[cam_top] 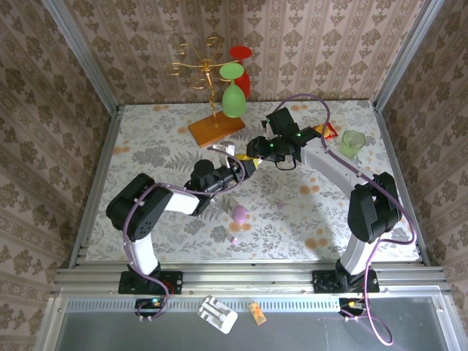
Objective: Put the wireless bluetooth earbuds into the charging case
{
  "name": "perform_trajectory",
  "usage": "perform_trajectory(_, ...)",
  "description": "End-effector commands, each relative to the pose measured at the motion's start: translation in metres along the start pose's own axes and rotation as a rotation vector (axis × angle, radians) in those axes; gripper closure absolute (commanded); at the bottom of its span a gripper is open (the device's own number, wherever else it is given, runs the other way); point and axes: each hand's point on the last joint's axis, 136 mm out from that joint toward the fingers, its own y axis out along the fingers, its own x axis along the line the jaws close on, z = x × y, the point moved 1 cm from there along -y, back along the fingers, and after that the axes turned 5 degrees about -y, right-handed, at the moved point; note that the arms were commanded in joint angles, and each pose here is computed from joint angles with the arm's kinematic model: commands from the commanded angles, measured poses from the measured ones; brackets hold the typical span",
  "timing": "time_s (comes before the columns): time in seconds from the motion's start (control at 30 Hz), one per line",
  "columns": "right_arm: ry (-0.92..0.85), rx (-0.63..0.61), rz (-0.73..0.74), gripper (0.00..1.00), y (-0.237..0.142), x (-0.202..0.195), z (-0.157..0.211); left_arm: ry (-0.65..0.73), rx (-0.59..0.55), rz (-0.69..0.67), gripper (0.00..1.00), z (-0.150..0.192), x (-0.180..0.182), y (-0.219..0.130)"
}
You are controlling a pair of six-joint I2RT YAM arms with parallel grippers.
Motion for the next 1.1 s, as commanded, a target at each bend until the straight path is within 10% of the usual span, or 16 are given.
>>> perform_trajectory(0.0, 0.004, -0.005, -0.049, 0.49, -0.011, 0.01, 0.002, 0.009, -0.037, 0.066, 0.53, -0.013, -0.015, 0.007)
perform_trajectory(0.3, 0.001, -0.002, -0.073, 0.49, -0.013, 0.014, 0.003, 0.004, -0.029, 0.07, 0.81, -0.011, -0.014, 0.008)
perform_trajectory(1.07, -0.062, -0.269, -0.219, 0.21, -0.069, 0.016, -0.027, 0.122, 0.004, 0.149, 0.9, -0.014, -0.031, -0.01)
